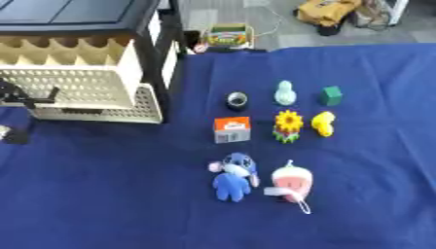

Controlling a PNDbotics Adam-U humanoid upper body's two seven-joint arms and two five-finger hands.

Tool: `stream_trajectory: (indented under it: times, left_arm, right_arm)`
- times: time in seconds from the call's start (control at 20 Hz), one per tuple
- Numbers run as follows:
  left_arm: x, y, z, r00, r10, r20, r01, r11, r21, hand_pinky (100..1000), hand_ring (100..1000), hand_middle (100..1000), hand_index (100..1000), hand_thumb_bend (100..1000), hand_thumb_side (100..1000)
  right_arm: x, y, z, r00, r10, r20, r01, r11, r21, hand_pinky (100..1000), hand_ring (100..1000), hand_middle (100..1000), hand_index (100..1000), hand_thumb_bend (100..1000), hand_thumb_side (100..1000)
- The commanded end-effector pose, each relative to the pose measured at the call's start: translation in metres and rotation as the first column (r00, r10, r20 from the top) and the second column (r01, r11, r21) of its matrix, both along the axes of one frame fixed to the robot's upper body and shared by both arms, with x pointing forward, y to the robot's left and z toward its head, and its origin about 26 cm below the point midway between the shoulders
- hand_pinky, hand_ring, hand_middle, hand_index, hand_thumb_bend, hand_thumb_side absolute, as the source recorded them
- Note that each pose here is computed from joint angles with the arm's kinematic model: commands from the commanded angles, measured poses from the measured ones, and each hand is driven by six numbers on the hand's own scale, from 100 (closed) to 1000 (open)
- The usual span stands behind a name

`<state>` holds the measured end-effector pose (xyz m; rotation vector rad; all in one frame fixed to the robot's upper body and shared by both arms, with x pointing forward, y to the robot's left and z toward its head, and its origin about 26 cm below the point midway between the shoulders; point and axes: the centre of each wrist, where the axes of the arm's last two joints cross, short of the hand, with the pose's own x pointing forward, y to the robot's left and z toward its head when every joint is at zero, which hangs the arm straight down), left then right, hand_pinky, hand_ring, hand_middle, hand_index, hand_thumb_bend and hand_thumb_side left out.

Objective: Pick up objects from table and place into drawer.

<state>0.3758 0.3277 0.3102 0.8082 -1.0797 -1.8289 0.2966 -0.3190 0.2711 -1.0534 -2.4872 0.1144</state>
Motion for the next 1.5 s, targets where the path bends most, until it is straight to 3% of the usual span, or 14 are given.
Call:
stream_trajectory:
  times: [0.05,1.15,1.35,1.5]
  left_arm:
    - [-0.007,0.011,0.013,0.999,0.041,0.031,-0.042,0.999,0.034,100,100,100,853,690,851]
    - [-0.027,0.004,0.020,0.997,0.008,0.071,-0.013,0.998,0.068,100,100,100,882,665,868]
    - [-0.029,0.005,0.022,0.996,0.017,0.082,-0.023,0.997,0.067,100,100,100,991,661,867]
    - [-0.030,0.005,0.026,0.995,0.030,0.099,-0.036,0.998,0.058,100,100,100,1000,650,864]
  right_arm:
    - [-0.003,-0.001,0.009,0.999,-0.002,0.032,0.002,1.000,-0.007,682,680,608,787,100,966]
    - [-0.003,-0.002,0.009,0.999,-0.014,0.035,0.014,1.000,0.003,684,681,610,787,100,972]
    - [-0.003,-0.002,0.009,0.999,-0.014,0.036,0.014,1.000,0.005,684,681,610,787,100,973]
    - [-0.003,-0.002,0.008,0.999,-0.016,0.035,0.016,1.000,0.008,684,681,610,787,100,973]
